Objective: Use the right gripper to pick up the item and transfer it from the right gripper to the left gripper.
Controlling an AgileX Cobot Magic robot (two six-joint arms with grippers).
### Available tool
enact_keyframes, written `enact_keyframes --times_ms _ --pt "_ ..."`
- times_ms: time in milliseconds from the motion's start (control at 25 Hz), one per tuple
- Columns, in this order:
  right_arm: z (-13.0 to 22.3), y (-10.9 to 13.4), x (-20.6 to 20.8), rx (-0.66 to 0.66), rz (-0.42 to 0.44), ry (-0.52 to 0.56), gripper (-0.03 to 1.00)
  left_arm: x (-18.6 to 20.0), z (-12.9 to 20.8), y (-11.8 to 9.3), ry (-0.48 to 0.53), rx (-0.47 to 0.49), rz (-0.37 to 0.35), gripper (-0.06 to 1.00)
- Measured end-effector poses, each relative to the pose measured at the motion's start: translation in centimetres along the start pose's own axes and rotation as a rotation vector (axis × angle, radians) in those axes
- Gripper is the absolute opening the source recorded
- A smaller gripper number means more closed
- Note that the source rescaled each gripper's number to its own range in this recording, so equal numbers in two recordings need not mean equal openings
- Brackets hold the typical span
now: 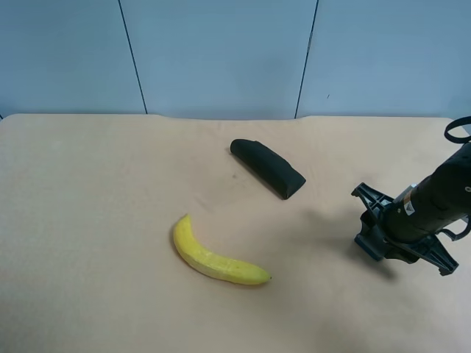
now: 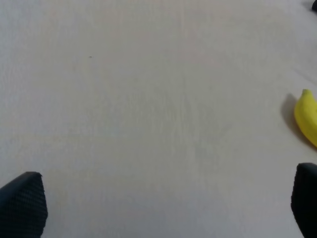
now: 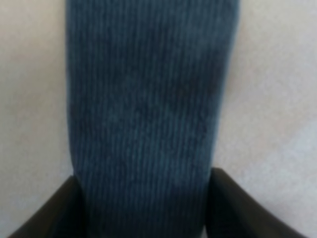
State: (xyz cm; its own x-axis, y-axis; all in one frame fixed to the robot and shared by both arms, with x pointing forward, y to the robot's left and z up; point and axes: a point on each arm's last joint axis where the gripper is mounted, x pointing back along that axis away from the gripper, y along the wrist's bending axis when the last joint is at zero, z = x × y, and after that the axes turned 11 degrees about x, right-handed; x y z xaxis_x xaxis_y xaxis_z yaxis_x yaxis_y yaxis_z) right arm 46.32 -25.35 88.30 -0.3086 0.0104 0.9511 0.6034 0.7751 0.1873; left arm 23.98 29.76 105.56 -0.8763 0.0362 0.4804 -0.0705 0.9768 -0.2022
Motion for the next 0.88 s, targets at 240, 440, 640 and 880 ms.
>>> enact_keyframes --times_ms 240,440,640,880 --pt "0.0 0.0 0.0 0.0 0.0 0.0 0.12 0.0 0.0 0.0 0.0 0.0 0.0 1.0" --pt "-0.1 0.1 0.5 0.024 -0.018 -0.015 0.12 0.0 0.0 0.0 0.0 0.0 0.0 1.0" --pt "-0.6 0.4 2.8 0.098 -0.084 -0.079 0.12 0.0 0.0 0.0 0.0 0.0 0.0 1.0" --pt "-0.5 0.1 5.0 0.154 -0.103 -0.087 0.12 0.0 0.0 0.0 0.0 0.0 0.0 1.0"
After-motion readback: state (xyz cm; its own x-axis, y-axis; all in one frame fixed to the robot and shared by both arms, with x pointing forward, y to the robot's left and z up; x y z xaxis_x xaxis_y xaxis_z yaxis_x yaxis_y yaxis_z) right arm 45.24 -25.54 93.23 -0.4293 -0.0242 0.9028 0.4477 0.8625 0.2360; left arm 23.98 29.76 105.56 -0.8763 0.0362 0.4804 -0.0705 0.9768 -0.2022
